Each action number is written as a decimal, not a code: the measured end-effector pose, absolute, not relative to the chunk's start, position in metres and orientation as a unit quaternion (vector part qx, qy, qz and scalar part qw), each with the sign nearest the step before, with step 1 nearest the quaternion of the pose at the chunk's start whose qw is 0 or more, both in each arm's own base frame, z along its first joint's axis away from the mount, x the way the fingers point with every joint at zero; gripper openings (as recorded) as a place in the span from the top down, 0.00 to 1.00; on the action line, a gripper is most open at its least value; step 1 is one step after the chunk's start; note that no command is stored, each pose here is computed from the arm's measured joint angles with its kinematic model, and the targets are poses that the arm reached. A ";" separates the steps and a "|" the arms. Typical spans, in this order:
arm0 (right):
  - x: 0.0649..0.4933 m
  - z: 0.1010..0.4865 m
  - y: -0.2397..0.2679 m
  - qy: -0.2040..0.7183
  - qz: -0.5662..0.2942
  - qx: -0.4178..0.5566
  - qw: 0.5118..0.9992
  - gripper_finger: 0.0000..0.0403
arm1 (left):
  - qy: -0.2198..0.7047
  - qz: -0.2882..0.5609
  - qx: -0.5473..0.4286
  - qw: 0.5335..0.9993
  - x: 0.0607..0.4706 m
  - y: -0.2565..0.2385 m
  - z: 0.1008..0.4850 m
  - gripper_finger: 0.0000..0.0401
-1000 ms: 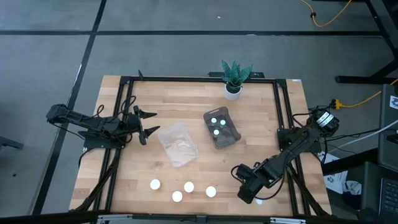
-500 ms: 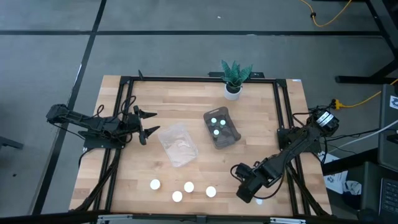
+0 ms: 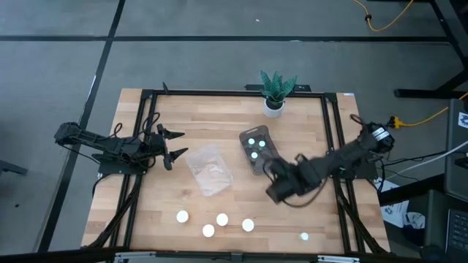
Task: Pick and place medicine bottles into bin by pill shape (circle, oval)
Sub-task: Put the small pink pill bottle into the black bin
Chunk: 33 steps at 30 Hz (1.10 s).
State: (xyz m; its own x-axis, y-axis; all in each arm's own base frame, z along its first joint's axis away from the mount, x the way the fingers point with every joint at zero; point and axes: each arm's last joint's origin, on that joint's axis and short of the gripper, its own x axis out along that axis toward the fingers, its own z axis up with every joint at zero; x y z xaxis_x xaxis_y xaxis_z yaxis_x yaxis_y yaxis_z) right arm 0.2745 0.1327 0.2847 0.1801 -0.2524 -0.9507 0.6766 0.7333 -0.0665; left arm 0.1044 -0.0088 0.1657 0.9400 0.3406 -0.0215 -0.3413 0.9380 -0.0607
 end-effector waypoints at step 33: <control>0.307 0.197 -0.019 0.588 -0.250 0.252 0.727 0.70 | 0.005 0.173 -0.032 0.984 0.104 -0.009 0.166 0.24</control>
